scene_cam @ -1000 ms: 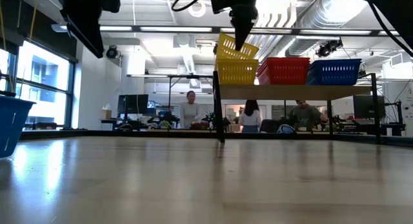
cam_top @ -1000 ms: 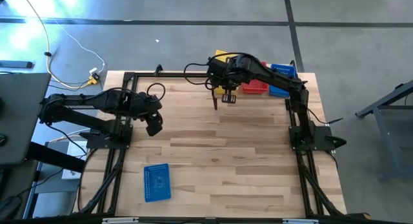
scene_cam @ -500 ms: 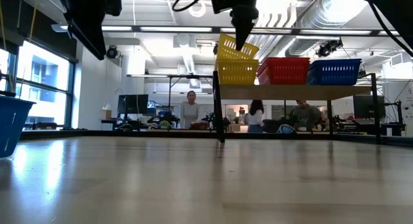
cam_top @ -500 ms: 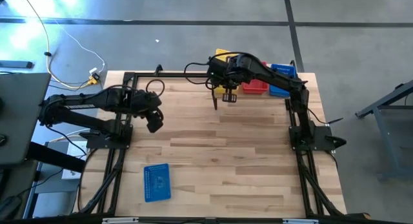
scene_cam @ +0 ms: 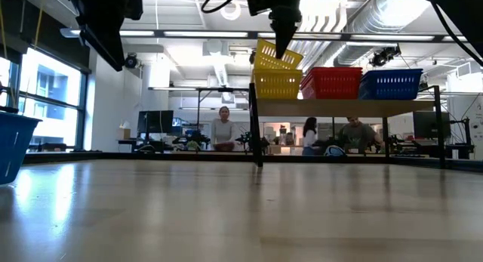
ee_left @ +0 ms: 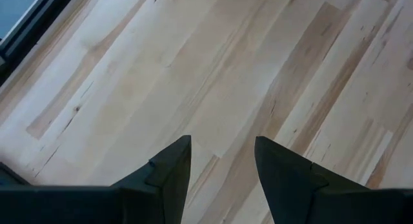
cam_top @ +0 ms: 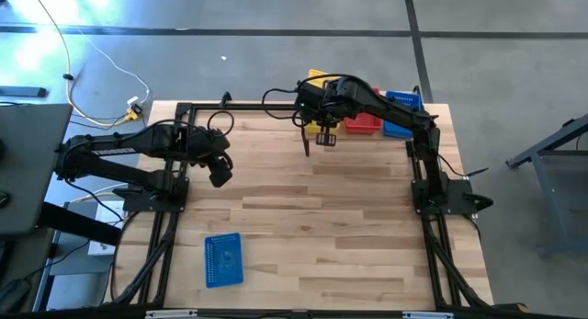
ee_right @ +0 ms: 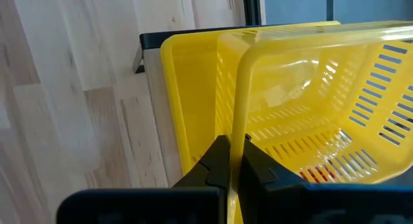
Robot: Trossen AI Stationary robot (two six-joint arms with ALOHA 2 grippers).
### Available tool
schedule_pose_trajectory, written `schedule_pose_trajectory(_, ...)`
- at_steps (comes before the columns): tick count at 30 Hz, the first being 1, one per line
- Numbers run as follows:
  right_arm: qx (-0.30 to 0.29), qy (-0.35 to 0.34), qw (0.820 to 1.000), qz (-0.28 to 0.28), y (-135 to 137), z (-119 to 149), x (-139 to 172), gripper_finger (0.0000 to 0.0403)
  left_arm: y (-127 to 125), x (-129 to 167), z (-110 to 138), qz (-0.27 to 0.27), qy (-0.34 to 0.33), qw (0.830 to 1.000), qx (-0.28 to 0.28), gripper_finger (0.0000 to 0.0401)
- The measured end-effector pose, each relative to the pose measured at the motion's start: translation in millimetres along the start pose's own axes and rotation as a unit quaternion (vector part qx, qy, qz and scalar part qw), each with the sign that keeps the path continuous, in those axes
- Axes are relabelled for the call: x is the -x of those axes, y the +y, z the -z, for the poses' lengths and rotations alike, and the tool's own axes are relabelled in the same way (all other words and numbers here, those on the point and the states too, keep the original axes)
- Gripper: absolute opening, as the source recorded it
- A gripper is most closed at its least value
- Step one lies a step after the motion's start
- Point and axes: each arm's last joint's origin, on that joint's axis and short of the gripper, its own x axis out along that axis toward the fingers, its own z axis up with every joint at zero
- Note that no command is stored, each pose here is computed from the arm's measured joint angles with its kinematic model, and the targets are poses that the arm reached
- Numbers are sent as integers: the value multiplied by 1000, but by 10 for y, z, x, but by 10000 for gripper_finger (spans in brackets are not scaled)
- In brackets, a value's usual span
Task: Stack baskets on shelf by color
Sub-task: Stack the yellow basket on the stacked yellow baskets on the shelf
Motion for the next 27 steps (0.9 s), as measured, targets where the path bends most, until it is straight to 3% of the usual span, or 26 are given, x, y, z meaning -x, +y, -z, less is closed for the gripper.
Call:
schedule_pose_trajectory(7, 0, 0, 1000, 3, -2, 1, 2, 4, 0, 0, 0, 0, 0, 1000, -9, 161)
schedule_pose_trajectory(17, 0, 0, 1000, 5, -3, 2, 5, 79, 0, 0, 0, 0, 0, 1000, -20, 161)
schedule_pose_trajectory(22, 0, 6, 999, 32, -19, 7, 8, 87, 0, 0, 0, 0, 0, 1000, -20, 161)
schedule_pose_trajectory(27, -20, -19, 999, 17, -42, 2, 108, 87, 0, 0, 0, 0, 0, 1000, -20, 161)
